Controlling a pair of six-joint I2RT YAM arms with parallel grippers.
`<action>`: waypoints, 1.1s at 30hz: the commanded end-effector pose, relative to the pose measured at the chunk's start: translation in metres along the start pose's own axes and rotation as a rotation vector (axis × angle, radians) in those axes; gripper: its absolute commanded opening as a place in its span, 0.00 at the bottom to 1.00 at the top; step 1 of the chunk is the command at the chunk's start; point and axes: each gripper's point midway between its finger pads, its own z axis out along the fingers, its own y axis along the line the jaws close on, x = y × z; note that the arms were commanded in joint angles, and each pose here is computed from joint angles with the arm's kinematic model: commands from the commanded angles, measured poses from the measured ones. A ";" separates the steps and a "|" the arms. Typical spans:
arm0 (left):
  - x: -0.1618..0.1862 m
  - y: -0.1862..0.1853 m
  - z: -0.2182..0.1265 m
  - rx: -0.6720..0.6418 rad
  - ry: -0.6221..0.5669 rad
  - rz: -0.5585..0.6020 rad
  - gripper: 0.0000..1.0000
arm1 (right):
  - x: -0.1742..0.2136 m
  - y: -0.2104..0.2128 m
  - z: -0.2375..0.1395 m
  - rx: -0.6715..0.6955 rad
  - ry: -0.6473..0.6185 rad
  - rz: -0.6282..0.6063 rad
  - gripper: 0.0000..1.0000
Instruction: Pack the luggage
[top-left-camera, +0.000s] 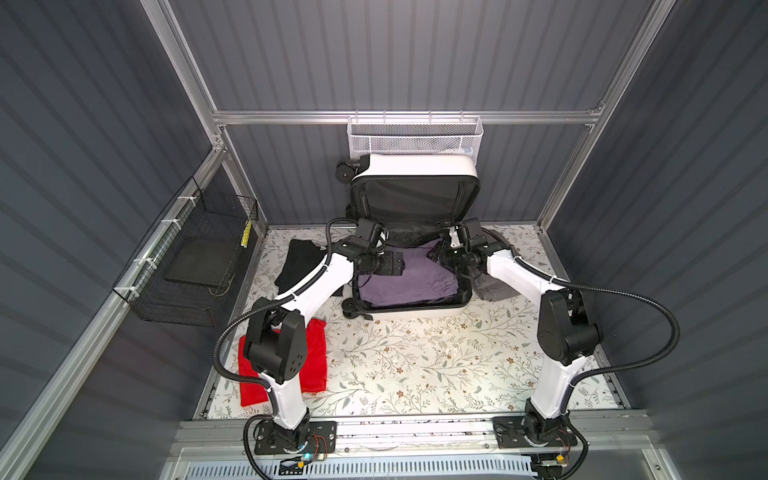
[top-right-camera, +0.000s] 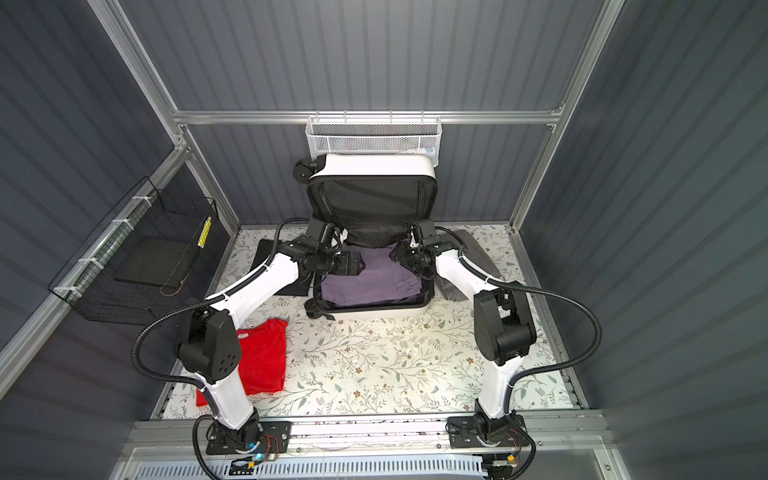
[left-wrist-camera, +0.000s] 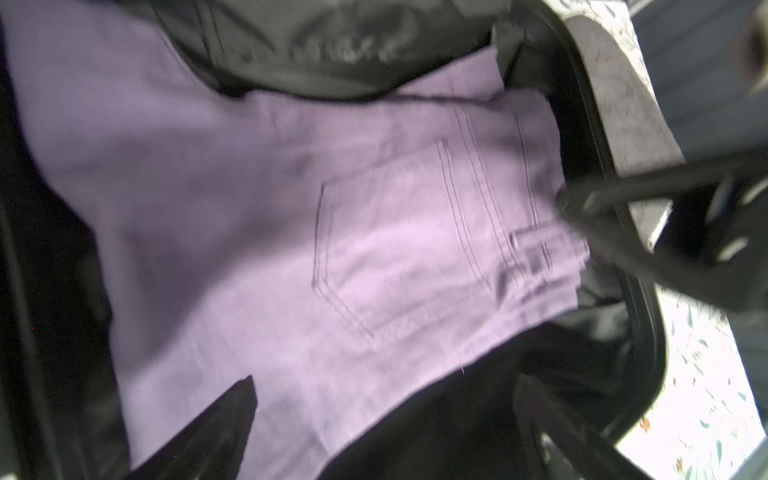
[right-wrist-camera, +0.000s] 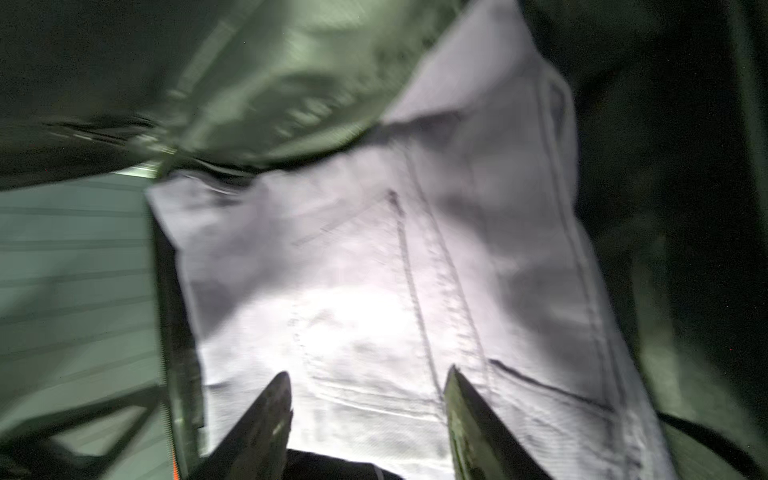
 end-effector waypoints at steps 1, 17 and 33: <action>0.027 0.014 0.017 -0.004 0.066 -0.059 1.00 | 0.008 -0.009 0.005 0.019 0.036 0.006 0.60; 0.028 0.007 0.016 0.035 0.071 -0.067 1.00 | 0.006 -0.055 0.003 0.101 0.026 0.141 0.63; -0.113 0.020 -0.049 0.034 -0.142 -0.031 1.00 | -0.093 0.059 -0.080 -0.228 -0.087 -0.044 0.63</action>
